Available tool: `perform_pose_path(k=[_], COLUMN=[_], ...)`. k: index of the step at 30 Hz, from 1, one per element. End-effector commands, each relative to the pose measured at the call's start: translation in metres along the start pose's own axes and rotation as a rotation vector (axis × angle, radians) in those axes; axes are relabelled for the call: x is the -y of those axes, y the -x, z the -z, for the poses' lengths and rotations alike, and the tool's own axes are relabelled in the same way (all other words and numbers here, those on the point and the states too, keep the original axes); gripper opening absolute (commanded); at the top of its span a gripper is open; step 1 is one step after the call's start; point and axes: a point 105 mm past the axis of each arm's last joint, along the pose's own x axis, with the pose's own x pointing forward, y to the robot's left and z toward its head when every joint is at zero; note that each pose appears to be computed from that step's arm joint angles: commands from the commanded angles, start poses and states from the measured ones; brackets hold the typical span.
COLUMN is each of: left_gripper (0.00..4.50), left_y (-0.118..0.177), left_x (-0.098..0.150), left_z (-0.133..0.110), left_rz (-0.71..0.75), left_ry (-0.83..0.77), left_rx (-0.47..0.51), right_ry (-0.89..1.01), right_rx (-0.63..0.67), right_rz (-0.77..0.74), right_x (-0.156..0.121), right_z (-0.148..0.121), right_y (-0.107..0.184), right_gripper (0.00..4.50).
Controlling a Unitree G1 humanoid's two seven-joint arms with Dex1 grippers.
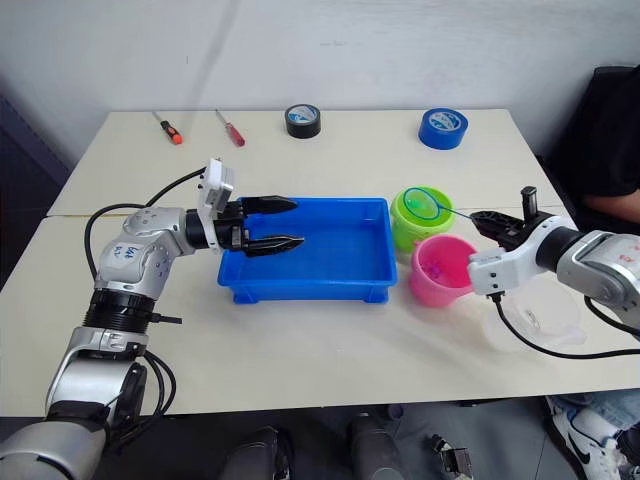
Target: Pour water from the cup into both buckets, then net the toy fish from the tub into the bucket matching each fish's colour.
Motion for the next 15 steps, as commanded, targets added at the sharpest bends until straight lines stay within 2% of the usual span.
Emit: perform_pose_path(k=[1,4,8,12,15], left_gripper=[4.48,4.48,4.48,4.48,4.48], left_y=[0.001,0.000,-0.001,-0.001,0.001], left_x=[-0.003,-0.005,-0.007,-0.009,-0.008], left_z=[-0.014,-0.015,-0.015,-0.017,-0.014], left_rz=[-0.003,-0.002,0.003,0.000,-0.002], left_ry=[-0.054,-0.057,-0.061,-0.068,-0.068], left_rx=[0.010,0.010,0.007,0.011,0.009], right_ry=[0.059,0.075,0.091,0.087,0.102], right_rx=[-0.035,-0.024,0.000,-0.088,-0.018], right_rz=[0.030,0.055,0.005,0.062,0.008], right_x=[0.017,0.025,0.014,0.031,0.017], right_z=[0.012,0.009,0.004,0.028,0.014], right_y=[0.010,0.011,0.007,0.012,0.009], right_gripper=[0.00,0.00,0.00,0.00,0.00])
